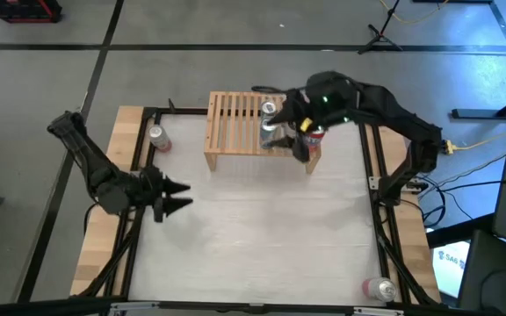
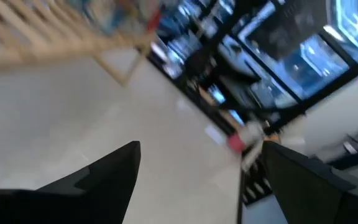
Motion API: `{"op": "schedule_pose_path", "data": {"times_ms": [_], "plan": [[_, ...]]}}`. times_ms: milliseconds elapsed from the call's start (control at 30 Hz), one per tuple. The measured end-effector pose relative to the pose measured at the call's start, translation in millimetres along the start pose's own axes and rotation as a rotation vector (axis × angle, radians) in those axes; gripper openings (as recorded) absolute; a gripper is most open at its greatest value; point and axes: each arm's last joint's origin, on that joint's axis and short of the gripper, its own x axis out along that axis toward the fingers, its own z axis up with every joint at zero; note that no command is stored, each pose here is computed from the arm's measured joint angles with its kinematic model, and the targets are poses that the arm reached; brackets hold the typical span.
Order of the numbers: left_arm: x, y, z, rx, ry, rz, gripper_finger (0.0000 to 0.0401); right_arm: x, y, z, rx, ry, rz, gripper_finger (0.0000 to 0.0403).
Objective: Place canned beverage on shelf
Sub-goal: Put the top pink soda can on the shelf
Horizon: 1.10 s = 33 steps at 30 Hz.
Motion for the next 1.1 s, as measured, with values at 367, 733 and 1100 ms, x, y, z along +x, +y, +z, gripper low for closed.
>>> {"op": "schedule_pose_path", "data": {"times_ms": [367, 733, 1100], "plan": [[-12.9, 7.2, 91.6, 0.169, -0.006, 0.342, 0.0324, 27.4, 59.2, -12.8, 0.103, 0.094, -0.02, 0.0272], [-12.9, 59.6, 108.9, 0.17, 0.232, 0.886, 0.0324, 58.2, 91.7, -43.5, 0.137, 0.226, -0.067, 0.0272], [42.6, 112.5, 125.8, 0.055, 0.559, 1.162, 0.0324, 33.7, 83.2, -51.9, -0.01, 0.329, -0.062, 0.0272]]}}
